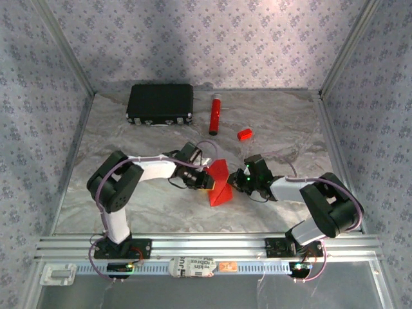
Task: Fold a paper plane with a square sheet of paper (pick it up from the middle)
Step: Turn over the paper at the center of the table.
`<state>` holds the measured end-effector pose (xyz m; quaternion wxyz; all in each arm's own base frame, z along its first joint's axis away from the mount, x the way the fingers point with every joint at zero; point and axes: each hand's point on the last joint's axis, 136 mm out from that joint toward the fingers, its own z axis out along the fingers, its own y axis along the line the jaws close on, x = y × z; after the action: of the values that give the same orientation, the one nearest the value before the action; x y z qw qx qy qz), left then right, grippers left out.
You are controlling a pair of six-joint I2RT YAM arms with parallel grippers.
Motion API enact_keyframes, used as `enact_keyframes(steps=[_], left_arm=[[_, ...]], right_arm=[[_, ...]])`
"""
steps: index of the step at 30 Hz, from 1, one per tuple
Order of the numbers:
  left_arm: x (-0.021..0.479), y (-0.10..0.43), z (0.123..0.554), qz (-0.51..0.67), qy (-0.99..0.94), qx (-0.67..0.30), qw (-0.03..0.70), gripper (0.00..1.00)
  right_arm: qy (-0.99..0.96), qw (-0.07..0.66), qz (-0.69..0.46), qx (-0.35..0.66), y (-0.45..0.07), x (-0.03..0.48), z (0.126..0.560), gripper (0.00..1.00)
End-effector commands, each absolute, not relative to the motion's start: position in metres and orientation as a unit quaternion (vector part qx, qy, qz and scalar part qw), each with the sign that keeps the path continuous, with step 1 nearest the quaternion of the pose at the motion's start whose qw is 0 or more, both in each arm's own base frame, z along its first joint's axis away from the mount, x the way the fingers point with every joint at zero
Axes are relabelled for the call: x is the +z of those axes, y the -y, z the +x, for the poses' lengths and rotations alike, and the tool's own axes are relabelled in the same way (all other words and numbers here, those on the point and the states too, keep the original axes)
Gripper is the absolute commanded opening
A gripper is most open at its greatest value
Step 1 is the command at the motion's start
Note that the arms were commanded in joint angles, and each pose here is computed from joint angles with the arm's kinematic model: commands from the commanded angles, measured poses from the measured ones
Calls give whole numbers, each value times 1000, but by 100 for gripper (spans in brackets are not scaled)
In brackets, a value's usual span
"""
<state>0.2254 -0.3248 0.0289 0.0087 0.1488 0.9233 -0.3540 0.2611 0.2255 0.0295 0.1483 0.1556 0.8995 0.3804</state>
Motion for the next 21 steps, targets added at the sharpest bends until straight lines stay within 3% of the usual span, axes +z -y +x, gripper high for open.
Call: enact_keyframes(steps=[1,9,21], left_arm=[[58,325,238,138,-919,-364,61,29],[96,301,249,119,-922,-338,150,38],[119,270,262,97,-912,-329,224,42]], right_arm=[[-895,159,141,391,-226,38,262,9],[-901,196,117,369,-217,59,262,5],[-930,281,37,234,-188,107,253,2]])
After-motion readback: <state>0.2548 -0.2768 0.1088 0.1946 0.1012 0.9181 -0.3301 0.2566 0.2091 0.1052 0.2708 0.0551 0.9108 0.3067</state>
